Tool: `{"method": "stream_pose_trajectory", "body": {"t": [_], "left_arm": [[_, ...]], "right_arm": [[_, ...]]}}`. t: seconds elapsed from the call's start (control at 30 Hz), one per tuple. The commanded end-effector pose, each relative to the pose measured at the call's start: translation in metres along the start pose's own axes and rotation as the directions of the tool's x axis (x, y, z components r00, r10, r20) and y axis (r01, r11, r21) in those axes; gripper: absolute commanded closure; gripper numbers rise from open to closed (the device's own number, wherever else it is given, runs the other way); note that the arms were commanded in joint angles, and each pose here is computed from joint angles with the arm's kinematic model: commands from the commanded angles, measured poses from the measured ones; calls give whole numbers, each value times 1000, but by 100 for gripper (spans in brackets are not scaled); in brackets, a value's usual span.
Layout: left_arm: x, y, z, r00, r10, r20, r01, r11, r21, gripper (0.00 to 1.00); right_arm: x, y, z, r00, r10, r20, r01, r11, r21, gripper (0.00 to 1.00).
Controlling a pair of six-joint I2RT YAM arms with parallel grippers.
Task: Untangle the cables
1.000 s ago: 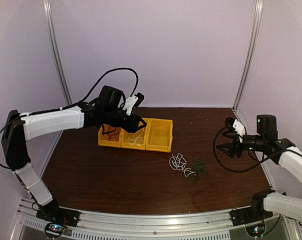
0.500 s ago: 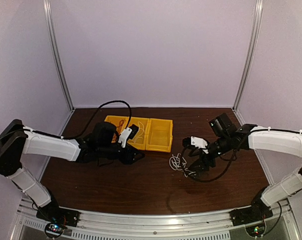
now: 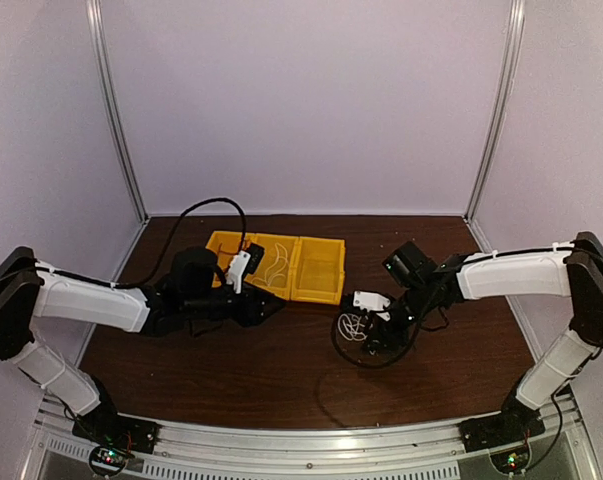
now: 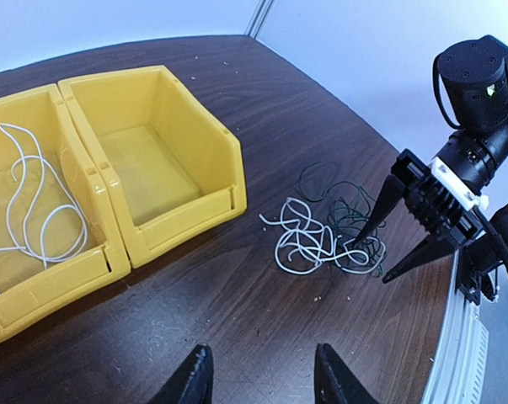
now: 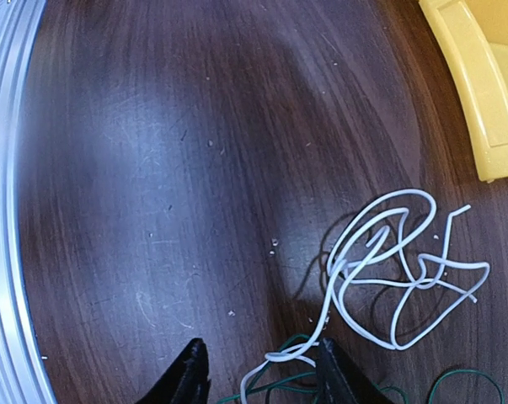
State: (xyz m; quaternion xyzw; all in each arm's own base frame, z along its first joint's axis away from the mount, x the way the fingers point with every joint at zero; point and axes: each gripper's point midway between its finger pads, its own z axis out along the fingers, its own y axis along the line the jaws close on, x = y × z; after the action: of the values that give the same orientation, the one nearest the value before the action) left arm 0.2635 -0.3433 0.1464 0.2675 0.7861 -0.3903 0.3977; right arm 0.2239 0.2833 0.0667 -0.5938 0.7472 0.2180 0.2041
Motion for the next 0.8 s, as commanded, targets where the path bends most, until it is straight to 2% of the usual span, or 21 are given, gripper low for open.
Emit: {"method": "stream_pose_trajectory", "body": {"t": [0.0, 0.17, 0.27, 0.37, 0.43, 0.5, 0.63, 0.77], "left_arm": [[-6, -4, -2, 999, -7, 50, 6, 1000, 20, 58], [-4, -5, 1, 999, -14, 51, 12, 999, 31, 58], [-5, -14, 3, 997, 25, 75, -30, 997, 64, 58], [-14, -50, 4, 971, 173, 163, -196, 971, 139, 55], [-19, -80, 2, 924, 292, 249, -338, 926, 167, 53], [-21, -100, 4, 884, 353, 307, -419, 889, 186, 52], [-26, -134, 10, 832, 367, 416, -492, 836, 245, 51], [-21, -149, 26, 823, 343, 452, -499, 817, 288, 50]], "right_arm": [[-11, -14, -2, 1000, 22, 12, -23, 998, 62, 62], [-6, -18, 4, 999, 36, -2, -36, 997, 73, 84], [-12, -19, -2, 1000, 29, 12, -29, 996, 82, 100], [-26, -9, -24, 999, -12, 32, 11, 999, 53, 100], [-40, 5, -43, 997, -48, 65, 48, 999, 4, 100], [-55, 18, -64, 992, -72, 107, 76, 997, -35, 100], [-72, 35, -89, 984, -78, 159, 93, 992, -88, 100], [-79, 42, -99, 978, -81, 191, 102, 990, -102, 100]]}}
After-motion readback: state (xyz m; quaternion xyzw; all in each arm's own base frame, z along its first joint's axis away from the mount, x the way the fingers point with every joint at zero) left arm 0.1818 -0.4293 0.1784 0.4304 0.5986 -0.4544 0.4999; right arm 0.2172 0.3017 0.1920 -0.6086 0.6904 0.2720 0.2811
